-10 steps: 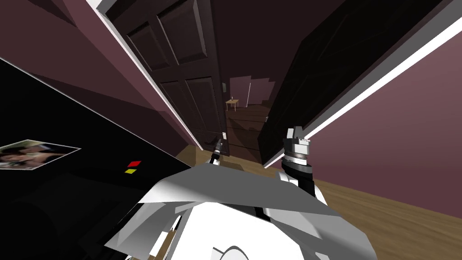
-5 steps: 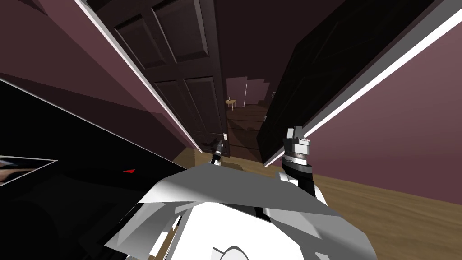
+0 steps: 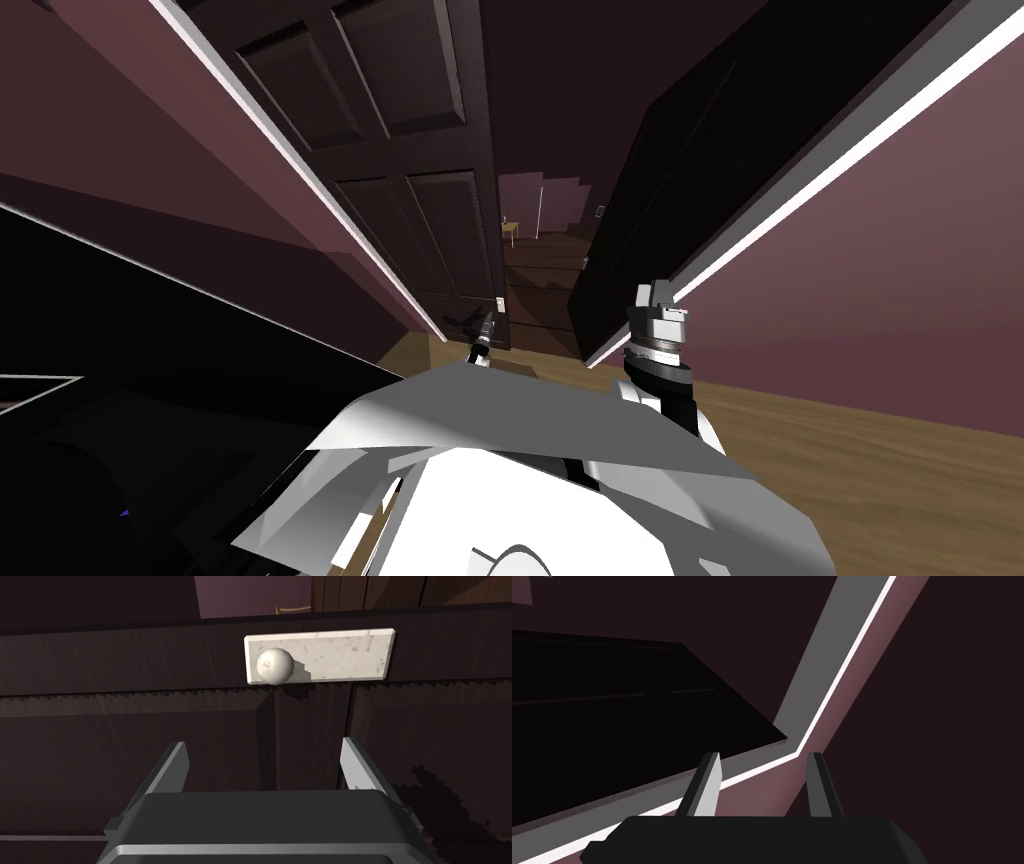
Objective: Push the door open
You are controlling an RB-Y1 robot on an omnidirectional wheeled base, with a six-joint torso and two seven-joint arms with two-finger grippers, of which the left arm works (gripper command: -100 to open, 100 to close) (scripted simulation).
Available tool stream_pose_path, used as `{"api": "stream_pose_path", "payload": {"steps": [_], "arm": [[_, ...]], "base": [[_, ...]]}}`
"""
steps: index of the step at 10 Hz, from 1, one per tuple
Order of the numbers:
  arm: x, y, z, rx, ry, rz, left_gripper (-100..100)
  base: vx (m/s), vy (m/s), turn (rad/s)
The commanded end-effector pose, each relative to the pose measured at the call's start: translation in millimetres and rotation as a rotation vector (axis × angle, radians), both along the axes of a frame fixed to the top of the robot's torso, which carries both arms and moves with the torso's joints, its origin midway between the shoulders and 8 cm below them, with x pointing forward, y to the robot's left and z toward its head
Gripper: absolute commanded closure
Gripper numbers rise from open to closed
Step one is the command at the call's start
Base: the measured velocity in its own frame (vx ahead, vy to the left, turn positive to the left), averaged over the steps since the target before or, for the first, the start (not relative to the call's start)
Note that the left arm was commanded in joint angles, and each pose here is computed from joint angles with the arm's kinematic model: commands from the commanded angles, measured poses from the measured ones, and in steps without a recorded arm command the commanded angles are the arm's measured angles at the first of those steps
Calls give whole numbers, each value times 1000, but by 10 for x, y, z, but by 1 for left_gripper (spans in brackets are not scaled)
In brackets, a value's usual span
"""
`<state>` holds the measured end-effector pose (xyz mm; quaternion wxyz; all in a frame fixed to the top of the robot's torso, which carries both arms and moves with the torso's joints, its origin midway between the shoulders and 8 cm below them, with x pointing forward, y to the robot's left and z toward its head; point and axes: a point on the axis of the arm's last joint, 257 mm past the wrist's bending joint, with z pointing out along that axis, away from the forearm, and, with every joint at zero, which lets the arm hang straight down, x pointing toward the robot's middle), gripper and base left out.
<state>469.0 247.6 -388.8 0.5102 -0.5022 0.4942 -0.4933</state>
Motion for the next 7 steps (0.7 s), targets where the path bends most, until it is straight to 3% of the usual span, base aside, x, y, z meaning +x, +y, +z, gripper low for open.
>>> {"api": "stream_pose_path", "payload": {"steps": [1,7], "arm": [[3,55,1,8,-1,4,-100],[-10,73,-20,0,0,17,-100]], "base": [[204,17,-42],[203,8,-23]]}}
